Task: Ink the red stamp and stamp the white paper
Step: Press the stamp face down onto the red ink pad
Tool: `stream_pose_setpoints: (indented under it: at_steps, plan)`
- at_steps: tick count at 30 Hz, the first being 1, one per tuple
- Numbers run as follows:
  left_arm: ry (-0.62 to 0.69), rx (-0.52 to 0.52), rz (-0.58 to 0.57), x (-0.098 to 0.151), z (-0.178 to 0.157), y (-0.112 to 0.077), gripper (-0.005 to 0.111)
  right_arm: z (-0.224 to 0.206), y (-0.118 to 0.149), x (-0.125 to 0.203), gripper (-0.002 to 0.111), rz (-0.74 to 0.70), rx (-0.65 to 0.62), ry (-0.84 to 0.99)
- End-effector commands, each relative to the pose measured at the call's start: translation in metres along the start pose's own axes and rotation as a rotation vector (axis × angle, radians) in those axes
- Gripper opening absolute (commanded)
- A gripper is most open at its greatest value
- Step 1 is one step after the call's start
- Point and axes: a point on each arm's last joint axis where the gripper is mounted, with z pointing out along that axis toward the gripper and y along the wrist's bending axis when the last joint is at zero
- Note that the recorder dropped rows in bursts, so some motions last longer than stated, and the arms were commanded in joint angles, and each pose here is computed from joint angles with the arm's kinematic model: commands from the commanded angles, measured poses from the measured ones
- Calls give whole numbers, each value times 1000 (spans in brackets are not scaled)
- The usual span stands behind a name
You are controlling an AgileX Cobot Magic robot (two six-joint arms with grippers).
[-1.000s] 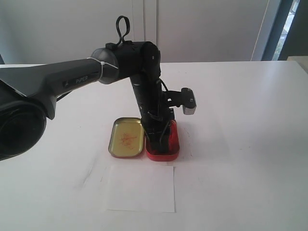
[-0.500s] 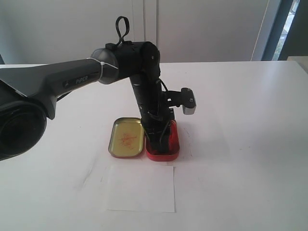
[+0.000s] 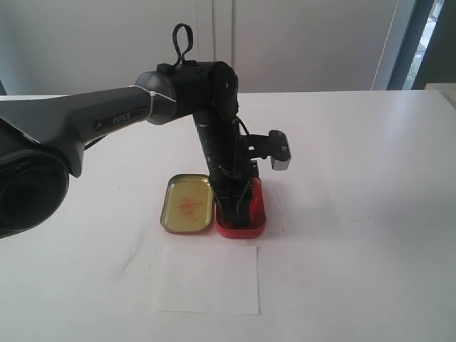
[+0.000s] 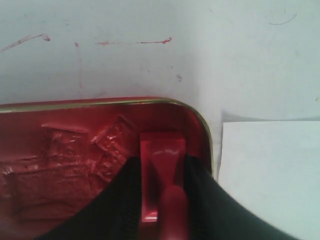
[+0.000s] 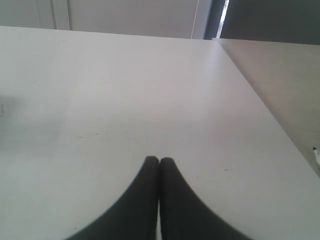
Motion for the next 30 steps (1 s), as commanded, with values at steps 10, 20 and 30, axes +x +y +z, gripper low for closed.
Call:
stream_pose_setpoints:
  at_steps: [10, 20, 30]
  plan:
    - [-2, -28, 18, -4, -21, -4, 0, 0, 0, 0, 0, -7, 7, -14]
    - [-26, -62, 18, -8, -36, -7, 0, 0, 0, 0, 0, -7, 7, -14]
    - [-45, -89, 21, -10, -45, -8, 0, 0, 0, 0, 0, -7, 7, -14]
